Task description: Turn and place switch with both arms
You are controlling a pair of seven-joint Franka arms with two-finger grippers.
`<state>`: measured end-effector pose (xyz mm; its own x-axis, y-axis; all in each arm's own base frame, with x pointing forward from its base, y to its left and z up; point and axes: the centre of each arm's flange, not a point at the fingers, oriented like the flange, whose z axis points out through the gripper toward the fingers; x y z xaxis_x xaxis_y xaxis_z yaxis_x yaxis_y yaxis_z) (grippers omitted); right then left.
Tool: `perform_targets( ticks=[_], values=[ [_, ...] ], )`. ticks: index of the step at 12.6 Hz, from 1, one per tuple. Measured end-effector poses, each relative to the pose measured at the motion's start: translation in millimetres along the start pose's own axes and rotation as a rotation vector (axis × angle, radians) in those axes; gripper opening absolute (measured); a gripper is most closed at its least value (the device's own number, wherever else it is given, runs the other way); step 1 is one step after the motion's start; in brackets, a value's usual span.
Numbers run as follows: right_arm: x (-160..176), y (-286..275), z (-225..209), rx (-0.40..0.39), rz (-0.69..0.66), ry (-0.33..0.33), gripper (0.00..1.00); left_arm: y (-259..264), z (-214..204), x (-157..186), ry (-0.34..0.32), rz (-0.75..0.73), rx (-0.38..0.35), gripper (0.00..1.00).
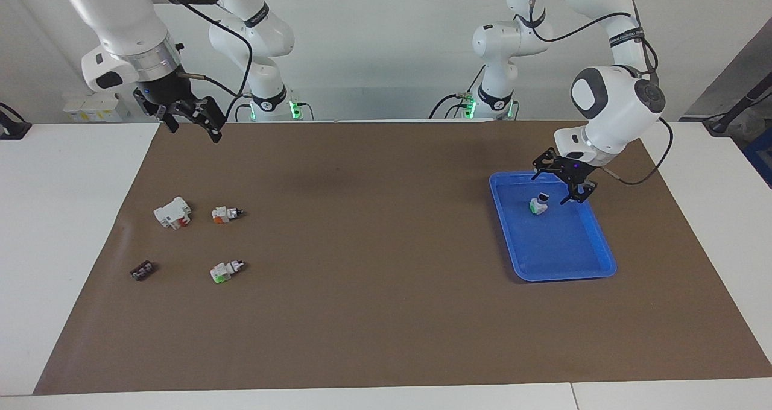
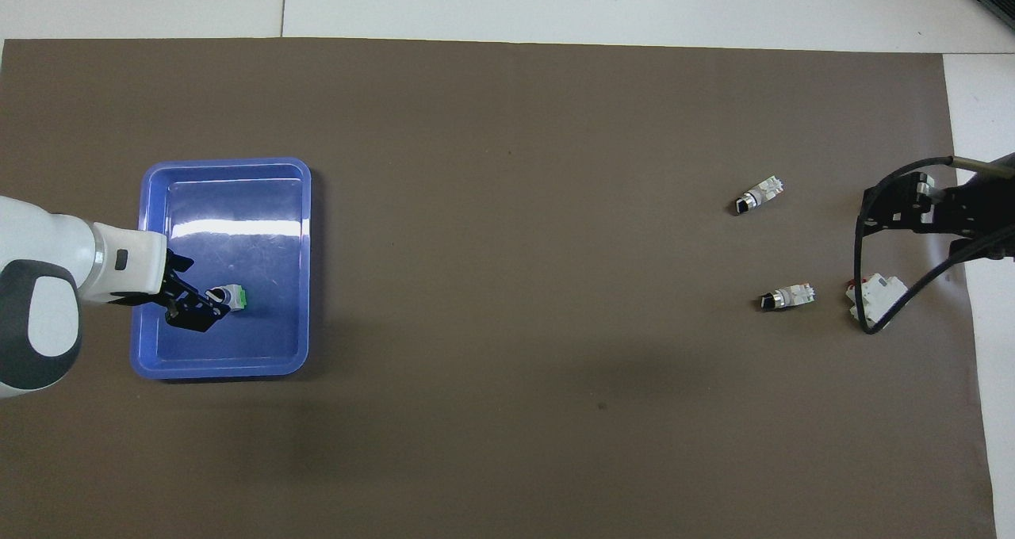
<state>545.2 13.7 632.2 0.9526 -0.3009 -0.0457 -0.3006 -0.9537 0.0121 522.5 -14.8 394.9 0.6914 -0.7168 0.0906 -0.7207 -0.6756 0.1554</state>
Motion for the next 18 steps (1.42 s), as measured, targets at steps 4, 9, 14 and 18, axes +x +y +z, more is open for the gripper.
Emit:
perform_targets(
  ticks=[4,9,14,18],
  values=[
    [2,2,-2,0.006,0.004,0.016,1.0,20,-24,36,-0.03,-0.087,0.111,1.0],
    [7,16,-2,0.008,0.029,0.018,1.0,46,-90,68,0.042,-0.305,0.182,1.0],
    [8,19,-2,0.008,-0.005,0.018,1.0,51,-165,77,0.089,-0.485,0.193,1.0],
    [8,17,-2,0.008,-0.011,0.018,1.0,39,-216,70,0.147,-0.544,0.218,1.0]
  ],
)
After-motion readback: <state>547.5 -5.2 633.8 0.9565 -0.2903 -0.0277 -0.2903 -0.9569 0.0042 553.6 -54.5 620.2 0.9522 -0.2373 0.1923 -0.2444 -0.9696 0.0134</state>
